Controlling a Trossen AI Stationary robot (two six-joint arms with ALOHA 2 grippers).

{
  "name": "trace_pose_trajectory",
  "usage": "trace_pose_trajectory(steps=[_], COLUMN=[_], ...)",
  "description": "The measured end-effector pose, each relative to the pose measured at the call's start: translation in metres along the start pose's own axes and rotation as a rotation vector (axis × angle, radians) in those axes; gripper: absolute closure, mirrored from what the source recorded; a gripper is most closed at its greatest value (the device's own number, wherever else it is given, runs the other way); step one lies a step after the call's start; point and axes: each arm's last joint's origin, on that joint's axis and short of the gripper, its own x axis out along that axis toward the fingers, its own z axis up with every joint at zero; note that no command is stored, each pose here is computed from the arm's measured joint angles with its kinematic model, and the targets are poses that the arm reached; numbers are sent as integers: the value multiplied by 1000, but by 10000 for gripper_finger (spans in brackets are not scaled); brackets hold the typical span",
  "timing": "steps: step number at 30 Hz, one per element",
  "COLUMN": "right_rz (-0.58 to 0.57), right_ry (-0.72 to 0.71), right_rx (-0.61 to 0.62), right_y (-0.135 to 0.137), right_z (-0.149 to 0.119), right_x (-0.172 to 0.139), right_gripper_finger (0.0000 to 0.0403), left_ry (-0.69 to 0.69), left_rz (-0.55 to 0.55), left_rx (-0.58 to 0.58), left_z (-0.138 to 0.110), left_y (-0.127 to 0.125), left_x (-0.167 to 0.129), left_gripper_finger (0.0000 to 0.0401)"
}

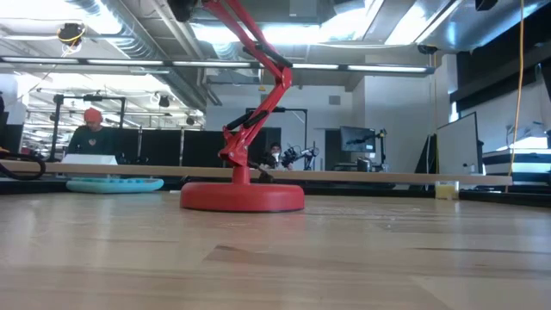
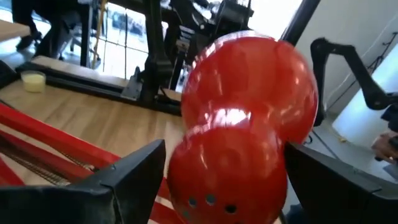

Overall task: Screw lightbulb
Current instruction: Insert the lightbulb into the lamp

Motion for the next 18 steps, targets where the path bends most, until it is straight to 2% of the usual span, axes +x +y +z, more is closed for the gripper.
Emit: trace_pose_trajectory(steps=[6,13,18], right_rz=[25,44,52], right_ry=[-4,-11,-23], right_rx=[7,16,-2], right_y=[1,5,7], right_z=[1,-1,-2], right_x=[0,2,4], right_gripper_finger=[178,178,178], left_ry=[-55,-53,-47], left_rz=[-50,-68,-67], left_rx=[6,34,40], left_z=[2,1,0], left_y=[-1,-3,-3], left_x=[12,15,15], left_gripper_finger=[92,159,160])
